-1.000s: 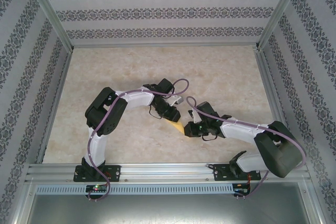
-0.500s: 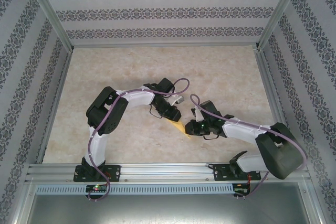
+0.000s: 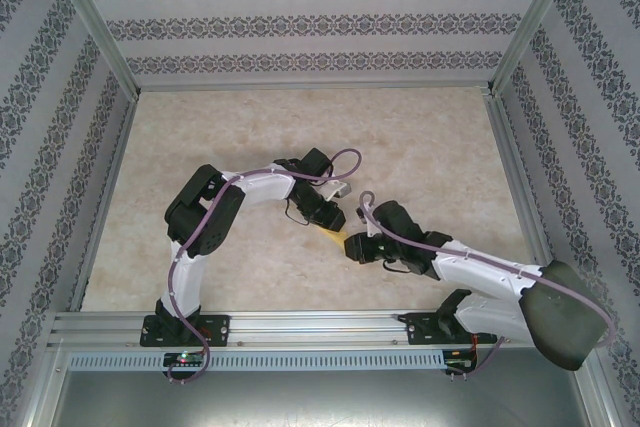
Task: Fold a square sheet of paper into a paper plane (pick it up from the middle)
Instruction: Fold the wing for the fifth time at the center of the table.
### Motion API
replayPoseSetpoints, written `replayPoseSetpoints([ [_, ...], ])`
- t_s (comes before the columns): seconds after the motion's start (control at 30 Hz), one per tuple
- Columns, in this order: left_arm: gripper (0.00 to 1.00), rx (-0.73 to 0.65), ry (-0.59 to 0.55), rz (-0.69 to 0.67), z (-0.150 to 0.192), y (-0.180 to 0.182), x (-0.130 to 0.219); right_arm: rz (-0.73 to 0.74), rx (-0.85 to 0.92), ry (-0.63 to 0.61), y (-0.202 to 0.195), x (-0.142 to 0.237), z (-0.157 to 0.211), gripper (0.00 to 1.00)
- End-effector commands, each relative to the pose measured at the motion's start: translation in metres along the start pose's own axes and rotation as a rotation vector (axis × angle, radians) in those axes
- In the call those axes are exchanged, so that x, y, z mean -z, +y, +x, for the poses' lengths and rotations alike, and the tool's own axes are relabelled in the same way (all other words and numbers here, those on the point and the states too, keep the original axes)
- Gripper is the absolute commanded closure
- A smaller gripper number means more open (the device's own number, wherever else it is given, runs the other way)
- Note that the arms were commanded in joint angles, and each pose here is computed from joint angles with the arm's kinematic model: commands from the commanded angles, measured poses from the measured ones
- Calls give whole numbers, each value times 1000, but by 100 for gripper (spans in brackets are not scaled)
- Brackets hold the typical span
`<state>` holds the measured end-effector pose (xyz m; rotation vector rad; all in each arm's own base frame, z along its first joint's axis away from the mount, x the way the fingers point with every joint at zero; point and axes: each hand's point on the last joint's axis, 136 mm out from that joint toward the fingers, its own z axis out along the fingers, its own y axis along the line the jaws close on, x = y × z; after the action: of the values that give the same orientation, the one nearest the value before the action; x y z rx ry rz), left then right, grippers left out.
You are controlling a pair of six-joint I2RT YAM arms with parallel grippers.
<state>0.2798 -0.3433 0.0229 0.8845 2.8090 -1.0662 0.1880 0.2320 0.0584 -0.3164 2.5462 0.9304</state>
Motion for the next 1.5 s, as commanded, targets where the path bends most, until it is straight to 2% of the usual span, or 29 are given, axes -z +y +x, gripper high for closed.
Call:
replayPoseSetpoints([
  [0.0, 67, 64, 109, -104, 32, 41, -27, -58, -31, -23, 9, -12, -6, 81],
  [0.13, 67, 66, 110, -100, 33, 41, -25, -48, -58, 42, 4, -26, 4, 85],
  [0.93, 67, 51, 116, -80, 37, 38, -23, 116, -27, 49, -38, -24, -6, 89],
  [1.47, 66, 52, 89, -58, 25, 26, -14, 191, -53, 95, -59, -26, 7, 91],
])
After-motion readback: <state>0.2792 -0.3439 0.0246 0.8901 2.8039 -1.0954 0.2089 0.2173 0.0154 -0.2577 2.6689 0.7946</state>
